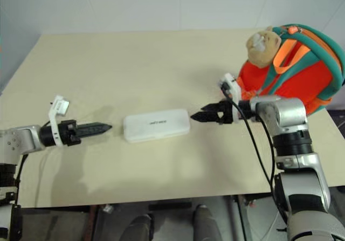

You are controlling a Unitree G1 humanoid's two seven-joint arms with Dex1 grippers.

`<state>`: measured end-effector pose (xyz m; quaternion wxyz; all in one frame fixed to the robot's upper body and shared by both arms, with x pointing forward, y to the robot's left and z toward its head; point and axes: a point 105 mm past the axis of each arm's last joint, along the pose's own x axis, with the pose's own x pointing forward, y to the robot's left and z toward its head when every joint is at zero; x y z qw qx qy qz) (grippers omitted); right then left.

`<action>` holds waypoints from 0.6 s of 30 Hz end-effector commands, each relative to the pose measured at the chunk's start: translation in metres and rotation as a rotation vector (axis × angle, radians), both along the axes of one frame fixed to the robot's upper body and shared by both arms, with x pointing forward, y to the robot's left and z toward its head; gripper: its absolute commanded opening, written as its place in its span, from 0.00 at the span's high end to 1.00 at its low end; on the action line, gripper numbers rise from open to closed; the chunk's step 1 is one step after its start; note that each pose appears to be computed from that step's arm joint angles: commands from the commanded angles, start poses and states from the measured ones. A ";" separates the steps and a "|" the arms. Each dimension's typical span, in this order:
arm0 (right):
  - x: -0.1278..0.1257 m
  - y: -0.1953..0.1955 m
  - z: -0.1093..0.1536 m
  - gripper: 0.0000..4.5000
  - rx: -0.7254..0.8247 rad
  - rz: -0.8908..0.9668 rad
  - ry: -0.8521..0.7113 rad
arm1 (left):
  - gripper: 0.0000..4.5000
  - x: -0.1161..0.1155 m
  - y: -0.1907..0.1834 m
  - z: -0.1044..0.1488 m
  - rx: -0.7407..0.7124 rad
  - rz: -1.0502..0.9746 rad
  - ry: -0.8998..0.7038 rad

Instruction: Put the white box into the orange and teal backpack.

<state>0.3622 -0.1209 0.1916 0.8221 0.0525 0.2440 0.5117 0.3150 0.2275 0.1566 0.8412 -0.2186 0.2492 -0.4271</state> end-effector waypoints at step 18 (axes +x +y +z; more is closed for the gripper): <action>0.010 0.023 -0.022 0.00 -0.025 -0.029 0.069 | 0.00 0.027 -0.036 -0.029 -0.119 0.075 0.051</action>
